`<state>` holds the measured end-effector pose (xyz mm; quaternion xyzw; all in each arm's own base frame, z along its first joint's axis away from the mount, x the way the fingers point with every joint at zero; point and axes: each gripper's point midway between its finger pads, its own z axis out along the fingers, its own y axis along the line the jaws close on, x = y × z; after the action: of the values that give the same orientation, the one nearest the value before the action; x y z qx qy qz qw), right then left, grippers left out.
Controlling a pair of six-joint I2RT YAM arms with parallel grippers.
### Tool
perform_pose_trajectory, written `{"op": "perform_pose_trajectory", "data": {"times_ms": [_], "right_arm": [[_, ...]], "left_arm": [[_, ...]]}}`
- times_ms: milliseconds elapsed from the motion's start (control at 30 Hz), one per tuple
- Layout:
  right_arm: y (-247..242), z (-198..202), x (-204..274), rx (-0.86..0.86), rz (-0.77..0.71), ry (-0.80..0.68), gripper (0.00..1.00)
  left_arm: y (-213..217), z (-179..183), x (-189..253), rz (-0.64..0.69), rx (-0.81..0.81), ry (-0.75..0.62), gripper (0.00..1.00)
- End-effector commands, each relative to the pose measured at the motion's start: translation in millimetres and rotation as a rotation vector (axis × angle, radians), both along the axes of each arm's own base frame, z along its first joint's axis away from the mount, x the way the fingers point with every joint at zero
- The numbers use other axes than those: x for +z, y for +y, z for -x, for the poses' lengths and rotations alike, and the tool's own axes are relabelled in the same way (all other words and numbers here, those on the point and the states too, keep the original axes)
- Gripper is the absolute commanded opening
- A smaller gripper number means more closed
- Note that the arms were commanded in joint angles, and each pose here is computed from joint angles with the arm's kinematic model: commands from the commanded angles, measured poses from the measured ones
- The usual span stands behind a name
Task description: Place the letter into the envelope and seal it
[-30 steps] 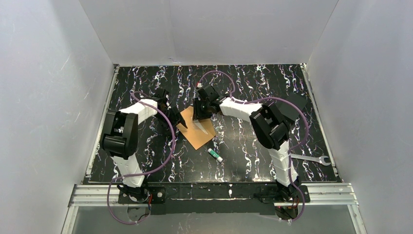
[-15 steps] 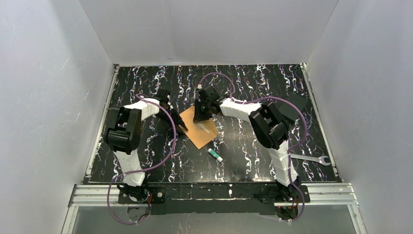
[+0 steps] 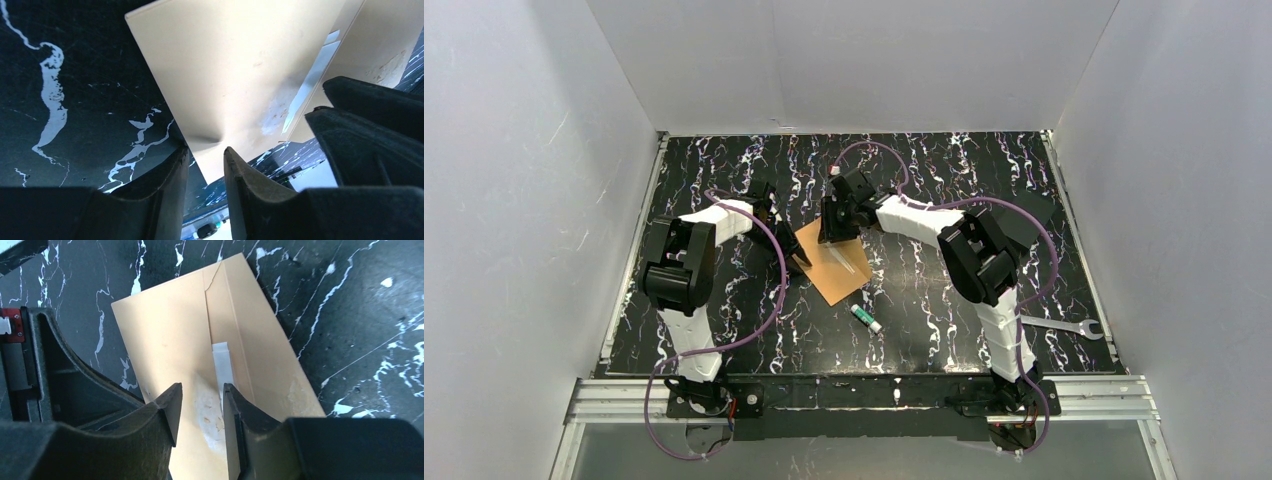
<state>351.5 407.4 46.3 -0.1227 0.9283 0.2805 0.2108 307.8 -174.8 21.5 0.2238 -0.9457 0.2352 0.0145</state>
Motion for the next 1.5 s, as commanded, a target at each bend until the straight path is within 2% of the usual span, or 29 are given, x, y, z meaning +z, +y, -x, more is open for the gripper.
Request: {"op": "perform_pose_trajectory", "data": {"times_ms": [0, 200, 433, 667, 800, 1133, 1233, 1367, 1467], "right_arm": [[-6, -10, 18, -0.005, 0.014, -0.038, 0.43], [-10, -9, 1, 0.004, 0.051, -0.028, 0.42], [-6, 1, -10, 0.026, 0.024, 0.027, 0.35], [-5, 4, -17, 0.025, 0.002, 0.064, 0.39], [-7, -1, -12, 0.014, 0.008, 0.038, 0.44], [-16, -14, 1, 0.0, 0.055, -0.034, 0.47], [-11, -14, 14, 0.023, 0.018, -0.057, 0.45], [-4, -16, 42, 0.033, -0.066, -0.128, 0.34], [-8, -19, 46, 0.019, -0.054, -0.147, 0.35]], "left_arm": [[11, -5, -8, -0.075, -0.015, -0.019, 0.33], [11, -5, -10, -0.075, -0.017, -0.014, 0.34], [10, -4, -12, -0.069, -0.033, -0.009, 0.34], [8, -6, -16, -0.061, -0.055, 0.001, 0.37], [10, -6, -17, -0.07, -0.06, 0.004, 0.38], [10, -6, -21, -0.076, -0.064, 0.014, 0.37], [10, -7, -21, -0.076, -0.063, 0.014, 0.34], [10, -8, -24, -0.076, -0.063, 0.019, 0.32], [10, -10, -24, -0.077, -0.062, 0.019, 0.32]]}}
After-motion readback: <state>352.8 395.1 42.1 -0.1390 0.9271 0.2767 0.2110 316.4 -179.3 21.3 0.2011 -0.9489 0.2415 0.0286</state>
